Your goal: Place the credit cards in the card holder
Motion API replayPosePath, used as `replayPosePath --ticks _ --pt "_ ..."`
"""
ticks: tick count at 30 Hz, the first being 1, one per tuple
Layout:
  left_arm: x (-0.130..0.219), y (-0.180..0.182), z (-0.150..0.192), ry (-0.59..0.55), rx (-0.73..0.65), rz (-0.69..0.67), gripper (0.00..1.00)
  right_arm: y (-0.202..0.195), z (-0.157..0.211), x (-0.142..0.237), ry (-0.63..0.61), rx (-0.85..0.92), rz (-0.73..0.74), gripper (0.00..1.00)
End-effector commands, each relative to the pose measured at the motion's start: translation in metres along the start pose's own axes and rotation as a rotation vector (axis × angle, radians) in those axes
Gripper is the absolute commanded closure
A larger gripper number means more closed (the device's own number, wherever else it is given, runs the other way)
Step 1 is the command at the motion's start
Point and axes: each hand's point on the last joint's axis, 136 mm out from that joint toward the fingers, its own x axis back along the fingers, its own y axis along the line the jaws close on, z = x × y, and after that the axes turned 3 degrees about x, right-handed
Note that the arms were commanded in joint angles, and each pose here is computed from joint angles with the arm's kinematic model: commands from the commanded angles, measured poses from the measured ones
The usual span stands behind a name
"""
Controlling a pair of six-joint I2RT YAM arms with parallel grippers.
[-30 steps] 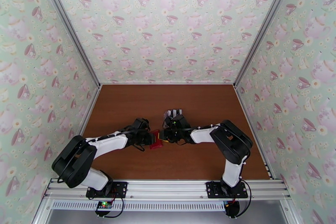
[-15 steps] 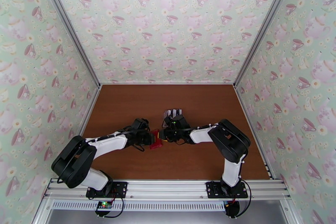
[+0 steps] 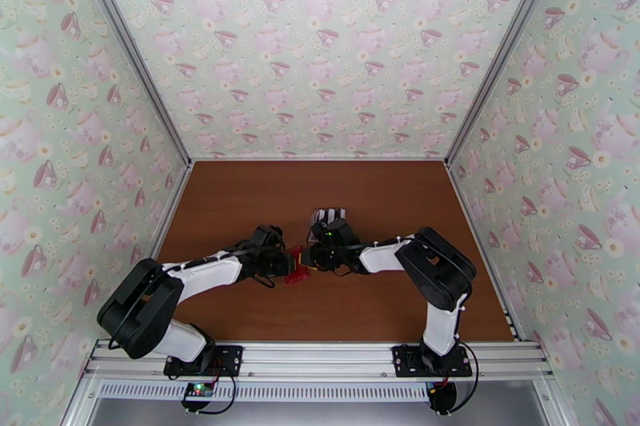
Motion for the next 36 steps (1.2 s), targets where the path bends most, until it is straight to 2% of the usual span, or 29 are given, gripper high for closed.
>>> replayPosePath --ticks 1,5,9,16,25,28,36 --pt "-0.006 0.041 0.035 0.109 0.04 -0.13 0.56 0.024 0.009 -0.003 0.049 0.031 -0.046 0.72" --pt "-0.006 0.04 0.035 0.106 0.042 -0.127 0.56 0.028 0.008 -0.003 0.047 0.035 -0.055 0.74" --pt "-0.004 0.038 0.033 0.098 0.043 -0.117 0.54 0.032 0.007 0.0 0.041 0.044 -0.053 0.86" --pt "0.009 0.023 0.018 0.058 0.033 -0.083 0.5 0.037 0.006 0.009 0.03 0.065 -0.034 0.99" --pt "0.039 0.01 -0.006 -0.022 0.027 -0.059 0.49 0.052 0.005 0.033 0.005 0.108 -0.007 1.0" --pt "0.05 0.009 -0.013 -0.053 0.035 -0.053 0.48 0.053 0.004 0.047 -0.01 0.132 0.052 1.0" --pt "0.064 0.01 -0.023 -0.087 0.043 -0.048 0.46 0.046 0.003 0.099 -0.042 0.232 0.344 1.0"
